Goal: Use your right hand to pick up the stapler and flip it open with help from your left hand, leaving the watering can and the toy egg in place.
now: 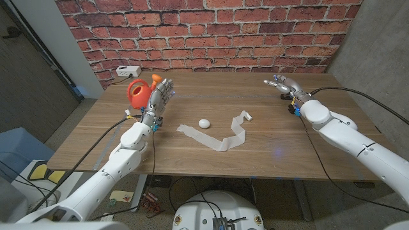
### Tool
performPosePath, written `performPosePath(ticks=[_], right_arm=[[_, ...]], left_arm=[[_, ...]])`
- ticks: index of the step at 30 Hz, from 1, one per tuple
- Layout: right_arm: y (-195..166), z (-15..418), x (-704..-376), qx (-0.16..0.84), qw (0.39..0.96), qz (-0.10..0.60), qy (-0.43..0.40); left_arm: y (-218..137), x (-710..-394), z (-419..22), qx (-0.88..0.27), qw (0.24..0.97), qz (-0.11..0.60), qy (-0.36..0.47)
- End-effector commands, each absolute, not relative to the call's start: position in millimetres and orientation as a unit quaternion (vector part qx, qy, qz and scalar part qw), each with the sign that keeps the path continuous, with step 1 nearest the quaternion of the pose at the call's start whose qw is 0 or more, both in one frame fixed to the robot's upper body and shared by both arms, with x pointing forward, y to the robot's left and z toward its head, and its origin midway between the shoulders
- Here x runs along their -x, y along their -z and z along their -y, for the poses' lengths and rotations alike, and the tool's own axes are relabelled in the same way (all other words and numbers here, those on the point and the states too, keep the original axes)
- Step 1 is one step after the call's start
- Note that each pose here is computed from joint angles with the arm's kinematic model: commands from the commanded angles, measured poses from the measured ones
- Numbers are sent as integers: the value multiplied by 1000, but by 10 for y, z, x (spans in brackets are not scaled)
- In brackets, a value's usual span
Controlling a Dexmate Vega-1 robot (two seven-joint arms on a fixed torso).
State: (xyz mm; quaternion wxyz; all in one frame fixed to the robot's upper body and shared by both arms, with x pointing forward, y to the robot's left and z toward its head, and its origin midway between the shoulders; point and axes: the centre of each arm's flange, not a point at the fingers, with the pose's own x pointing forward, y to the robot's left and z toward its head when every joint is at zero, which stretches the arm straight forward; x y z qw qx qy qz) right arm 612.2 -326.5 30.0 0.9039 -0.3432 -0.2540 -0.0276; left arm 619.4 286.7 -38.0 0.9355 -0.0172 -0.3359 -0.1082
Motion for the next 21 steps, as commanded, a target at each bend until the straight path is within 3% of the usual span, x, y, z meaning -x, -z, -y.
performPosePath(ticks=[1, 21], right_arm=[[-372, 3350, -6084, 391, 887, 241, 40], [-525, 3468, -6137, 455, 858, 233, 52]], left_arm=[[359, -6206, -2758, 24, 936, 333, 107], [352, -6216, -2727, 22, 935, 333, 117]])
